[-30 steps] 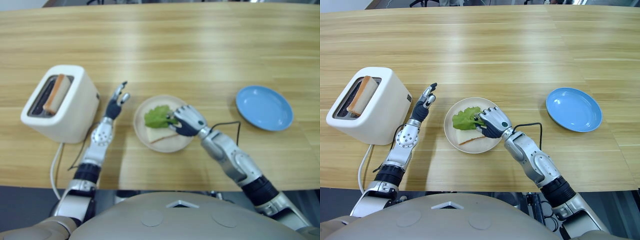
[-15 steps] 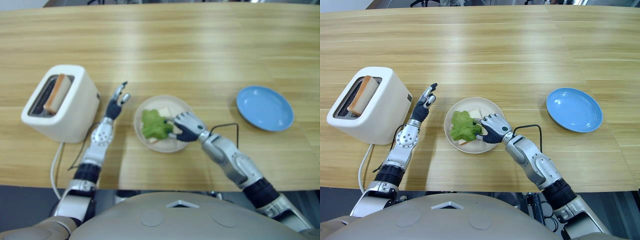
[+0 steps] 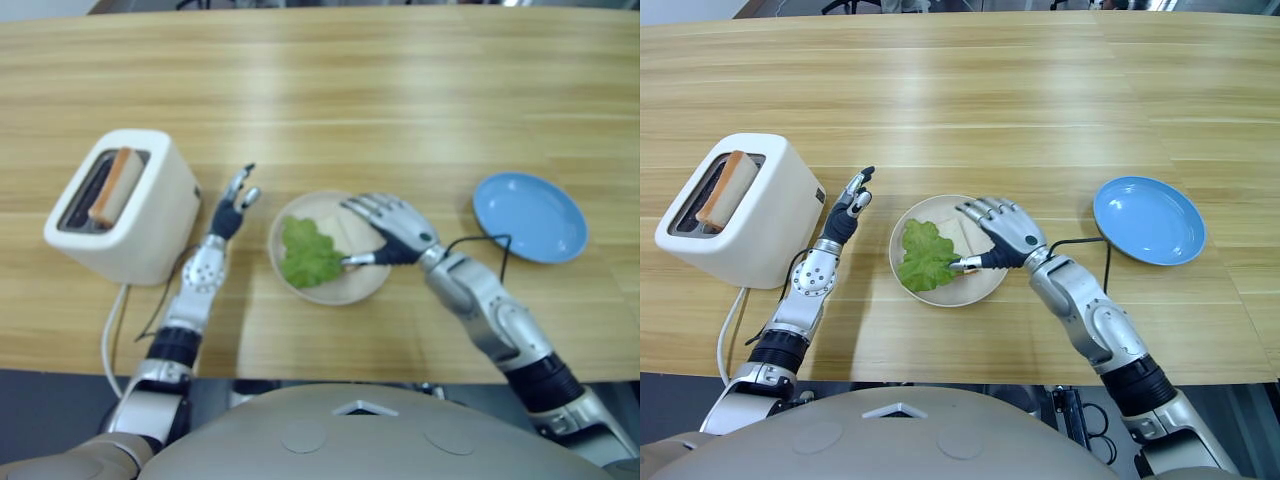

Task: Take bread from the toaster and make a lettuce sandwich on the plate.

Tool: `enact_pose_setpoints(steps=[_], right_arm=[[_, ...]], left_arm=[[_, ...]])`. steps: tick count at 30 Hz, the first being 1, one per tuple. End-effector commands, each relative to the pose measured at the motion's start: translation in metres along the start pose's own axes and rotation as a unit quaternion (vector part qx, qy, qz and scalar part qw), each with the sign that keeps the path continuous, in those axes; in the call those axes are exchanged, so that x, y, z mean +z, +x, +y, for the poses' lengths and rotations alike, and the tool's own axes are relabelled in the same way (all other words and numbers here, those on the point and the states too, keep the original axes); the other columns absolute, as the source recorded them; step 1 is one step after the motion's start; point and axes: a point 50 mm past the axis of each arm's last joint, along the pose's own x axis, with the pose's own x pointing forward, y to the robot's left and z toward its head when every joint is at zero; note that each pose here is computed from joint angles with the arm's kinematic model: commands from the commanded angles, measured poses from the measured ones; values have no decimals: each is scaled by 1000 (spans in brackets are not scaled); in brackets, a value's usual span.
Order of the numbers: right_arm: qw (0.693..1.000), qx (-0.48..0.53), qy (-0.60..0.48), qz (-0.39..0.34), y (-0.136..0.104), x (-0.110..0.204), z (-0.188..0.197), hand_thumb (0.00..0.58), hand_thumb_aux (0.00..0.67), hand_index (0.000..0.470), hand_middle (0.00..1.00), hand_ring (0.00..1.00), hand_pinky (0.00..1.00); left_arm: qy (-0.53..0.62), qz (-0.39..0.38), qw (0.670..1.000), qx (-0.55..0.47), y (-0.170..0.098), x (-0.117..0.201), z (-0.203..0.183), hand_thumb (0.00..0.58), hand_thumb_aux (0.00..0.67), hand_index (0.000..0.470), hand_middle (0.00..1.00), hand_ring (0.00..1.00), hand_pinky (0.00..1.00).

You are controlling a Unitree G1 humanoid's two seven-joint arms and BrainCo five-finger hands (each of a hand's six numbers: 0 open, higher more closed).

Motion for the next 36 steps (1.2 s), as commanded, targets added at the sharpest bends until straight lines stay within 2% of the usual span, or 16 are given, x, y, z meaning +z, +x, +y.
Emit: enact_pose_setpoints(steps=[1,3,5,7,9,12,15,20,23,26,31,36], right_arm=[[998,-48,-20,36,-4,-16,-29,0,0,0,0,0,0],[995,-82,-13,62,-7,-27,-41,0,0,0,0,0,0],[991,-101,8,84,-9,-36,-43,0,0,0,0,0,0],[989,-104,30,102,-11,-41,-35,0,0,0,0,0,0],[987,-96,50,115,-11,-44,-22,0,0,0,0,0,0],[985,-80,77,130,-11,-45,0,0,0,0,0,0,0],[984,-71,89,139,-10,-45,12,0,0,0,0,0,0],[982,-72,97,148,-12,-46,19,0,0,0,0,0,0],[981,-74,98,152,-14,-47,20,0,0,0,0,0,0],[980,-75,98,156,-16,-48,20,0,0,0,0,0,0],[978,-70,102,168,-18,-52,27,0,0,0,0,0,0],[977,-67,104,172,-18,-54,31,0,0,0,0,0,0]], left_arm=[[15,-11,1000,-6,-4,4,4,0,0,0,0,0,0],[18,-57,998,-10,-3,28,11,0,0,0,0,0,0],[23,-130,991,-21,-4,69,25,0,0,0,0,0,0],[61,-199,977,-33,-10,113,46,0,0,0,0,0,0],[99,-236,966,-42,-18,148,70,0,0,0,0,0,0],[194,-224,953,-56,-28,177,108,0,0,0,0,0,0],[346,-168,923,-26,-31,189,142,0,0,0,0,0,0],[519,-26,855,-3,-31,179,186,0,0,0,0,0,0],[576,73,814,-15,-35,154,206,0,0,0,0,0,0],[595,151,789,-27,-39,126,223,0,0,0,0,0,0],[596,222,768,-71,-44,91,228,0,0,0,0,0,0],[587,245,766,-94,-48,81,226,0,0,0,0,0,0]])
